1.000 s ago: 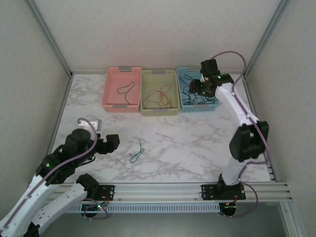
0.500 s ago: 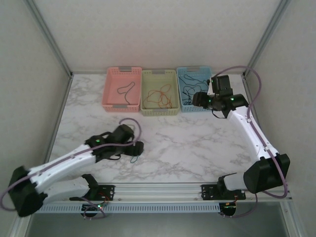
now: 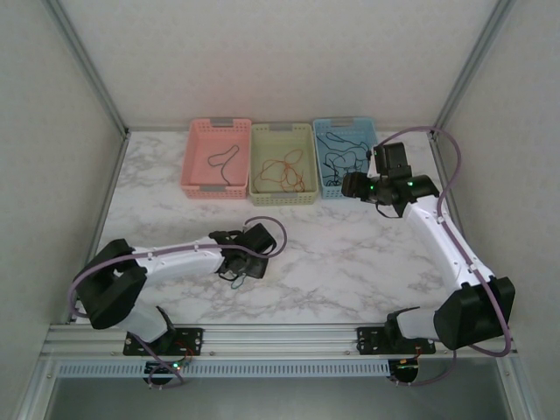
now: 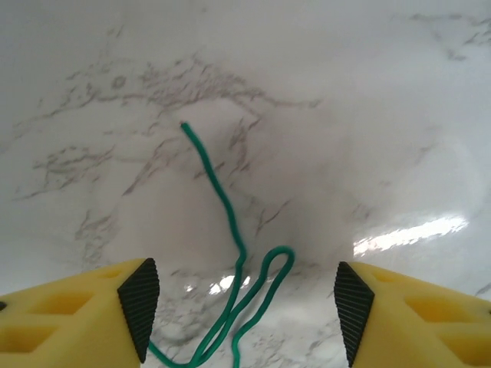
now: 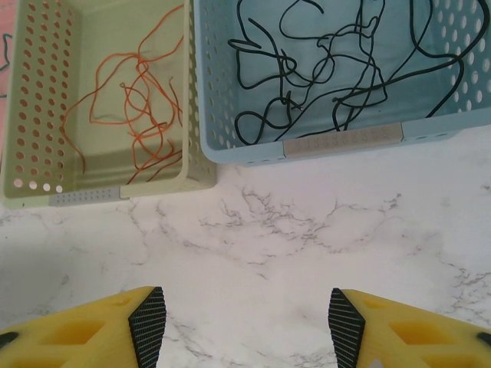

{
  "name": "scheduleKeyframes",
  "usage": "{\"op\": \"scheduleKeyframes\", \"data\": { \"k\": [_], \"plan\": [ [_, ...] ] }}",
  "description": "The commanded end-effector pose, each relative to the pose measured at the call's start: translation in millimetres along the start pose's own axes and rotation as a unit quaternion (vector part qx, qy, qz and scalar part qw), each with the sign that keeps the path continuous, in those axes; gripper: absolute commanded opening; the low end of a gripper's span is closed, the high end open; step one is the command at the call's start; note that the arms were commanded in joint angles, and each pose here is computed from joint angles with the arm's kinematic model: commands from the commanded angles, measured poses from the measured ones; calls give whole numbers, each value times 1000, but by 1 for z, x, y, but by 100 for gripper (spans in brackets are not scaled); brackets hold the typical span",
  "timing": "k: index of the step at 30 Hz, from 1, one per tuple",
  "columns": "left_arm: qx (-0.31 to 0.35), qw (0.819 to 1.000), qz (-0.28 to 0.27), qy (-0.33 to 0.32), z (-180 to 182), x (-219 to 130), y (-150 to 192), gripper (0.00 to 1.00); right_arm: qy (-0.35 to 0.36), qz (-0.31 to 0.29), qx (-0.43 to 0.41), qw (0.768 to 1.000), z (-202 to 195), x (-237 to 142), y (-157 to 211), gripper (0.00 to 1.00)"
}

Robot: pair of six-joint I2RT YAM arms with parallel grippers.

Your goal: Untangle the cables

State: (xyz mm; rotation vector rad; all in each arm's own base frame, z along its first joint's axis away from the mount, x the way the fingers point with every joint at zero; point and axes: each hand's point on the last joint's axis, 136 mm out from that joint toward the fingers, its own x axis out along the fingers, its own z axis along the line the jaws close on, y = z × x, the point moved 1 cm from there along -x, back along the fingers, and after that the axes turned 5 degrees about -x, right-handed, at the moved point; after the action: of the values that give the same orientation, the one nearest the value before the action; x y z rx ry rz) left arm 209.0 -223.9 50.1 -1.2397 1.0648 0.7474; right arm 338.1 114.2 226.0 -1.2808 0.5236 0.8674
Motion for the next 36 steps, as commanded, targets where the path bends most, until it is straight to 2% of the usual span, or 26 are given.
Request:
{"op": "scheduleKeyframes", "data": {
  "k": [1,3,8,12,14,16,18,20,24,26,32,36],
  "plan": [
    [13,1000,14,-5,0,0,6,62,-8,-16,-12,1000,4,-11,-3,61],
    [15,999,27,-9,2,5,13,61,-9,-16,-13,1000,5,-11,-4,61],
    [20,998,59,-13,1,16,25,43,-11,-17,-12,1000,5,-11,-3,61],
    [19,998,61,-17,4,17,29,41,-11,-14,-13,1000,5,-10,-1,61],
    [20,998,65,-17,4,19,31,36,-10,-13,-14,1000,5,-9,-1,61],
    [21,997,66,-19,4,19,31,27,-10,-11,-13,1000,4,-8,0,61],
    [23,997,66,-19,4,18,30,10,-10,-11,-12,1000,4,-8,1,61],
    [21,998,61,-26,6,17,29,0,-12,-12,-11,1000,4,-8,1,61],
    [13,999,36,-21,10,2,20,0,-11,-10,-12,1000,4,-7,4,61],
    [9,1000,7,-13,10,-20,6,0,-11,-10,-12,1000,3,-7,5,61],
    [-11,992,-125,17,20,-122,-76,0,-14,-10,-10,1000,4,-6,6,61],
    [-57,986,-150,35,46,-149,-128,0,-20,-8,-7,1000,6,-5,8,61]
  ]
}}
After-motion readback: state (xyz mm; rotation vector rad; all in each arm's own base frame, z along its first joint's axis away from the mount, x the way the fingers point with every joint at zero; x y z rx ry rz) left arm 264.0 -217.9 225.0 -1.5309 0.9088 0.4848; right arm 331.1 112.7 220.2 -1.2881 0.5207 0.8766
